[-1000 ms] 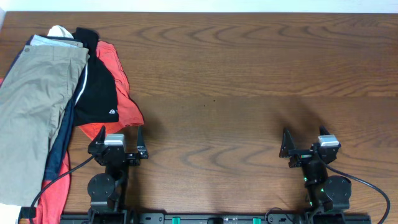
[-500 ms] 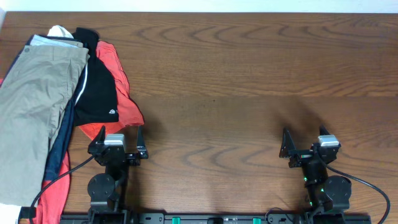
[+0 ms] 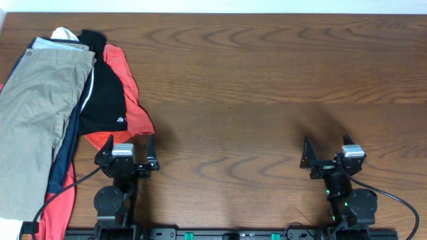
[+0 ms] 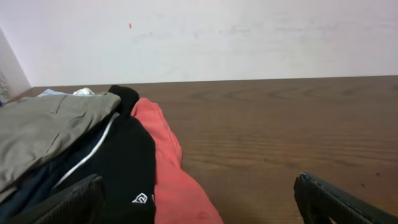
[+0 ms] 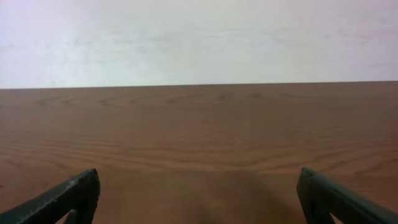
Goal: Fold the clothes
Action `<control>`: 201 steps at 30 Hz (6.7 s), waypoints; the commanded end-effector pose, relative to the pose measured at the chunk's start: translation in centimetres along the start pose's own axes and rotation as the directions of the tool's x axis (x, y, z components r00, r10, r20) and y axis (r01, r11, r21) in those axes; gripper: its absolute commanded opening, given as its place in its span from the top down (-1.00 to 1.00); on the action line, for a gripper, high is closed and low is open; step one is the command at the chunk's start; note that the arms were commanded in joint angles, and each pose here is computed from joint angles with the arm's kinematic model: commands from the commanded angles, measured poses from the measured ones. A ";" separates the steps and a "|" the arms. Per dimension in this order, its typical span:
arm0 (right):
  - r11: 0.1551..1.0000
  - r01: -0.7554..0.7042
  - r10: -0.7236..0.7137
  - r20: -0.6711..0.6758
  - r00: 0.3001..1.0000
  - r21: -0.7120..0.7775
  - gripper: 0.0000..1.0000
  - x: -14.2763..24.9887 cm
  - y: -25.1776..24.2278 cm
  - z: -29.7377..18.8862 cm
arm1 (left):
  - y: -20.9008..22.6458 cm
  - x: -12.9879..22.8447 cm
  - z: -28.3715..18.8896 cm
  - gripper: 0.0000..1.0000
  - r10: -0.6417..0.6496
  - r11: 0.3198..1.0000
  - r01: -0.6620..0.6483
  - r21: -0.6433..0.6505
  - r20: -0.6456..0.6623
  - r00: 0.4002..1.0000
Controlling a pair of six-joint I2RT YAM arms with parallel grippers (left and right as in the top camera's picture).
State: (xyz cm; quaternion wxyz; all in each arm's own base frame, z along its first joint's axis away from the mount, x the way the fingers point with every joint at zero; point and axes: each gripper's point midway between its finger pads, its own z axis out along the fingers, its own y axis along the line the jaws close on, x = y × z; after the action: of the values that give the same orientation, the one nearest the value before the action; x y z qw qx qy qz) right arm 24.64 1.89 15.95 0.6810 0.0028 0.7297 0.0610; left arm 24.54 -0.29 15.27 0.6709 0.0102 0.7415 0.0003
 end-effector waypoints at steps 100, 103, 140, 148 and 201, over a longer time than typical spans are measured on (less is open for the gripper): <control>0.945 -0.206 -0.003 -0.635 0.772 -0.254 -0.40 0.7 5.7 18.2 | 23.3 8.4 11.6 0.37 -0.398 0.917 0.143 -0.373 -0.827 0.396; 0.945 -0.202 -0.006 -0.634 0.773 -0.256 -0.40 0.6 5.7 18.2 | 23.7 8.1 12.1 0.63 -0.409 0.911 0.142 -0.386 -0.809 0.423; 0.979 -0.203 0.204 -0.313 0.928 0.037 -0.17 -13.7 -6.9 12.2 | -25.1 -6.8 18.3 0.87 0.226 0.797 0.172 0.579 -0.549 0.805; 0.966 -0.228 0.259 -0.376 0.889 0.127 -0.18 -11.8 -9.2 10.5 | -38.4 -2.2 17.2 0.88 0.222 0.664 0.223 0.714 -0.473 0.853; 0.912 0.132 0.353 -0.908 0.224 0.387 0.32 14.8 -1.0 0.3 | -5.5 -12.6 22.3 -0.96 0.020 0.978 0.136 0.157 -0.721 0.693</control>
State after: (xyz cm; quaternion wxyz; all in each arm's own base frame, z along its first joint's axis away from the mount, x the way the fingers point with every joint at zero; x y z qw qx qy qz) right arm 24.46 2.98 1.78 0.0571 0.1243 0.9903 -0.0230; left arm 48.14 -6.80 25.25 0.3203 0.0489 0.9407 -0.1005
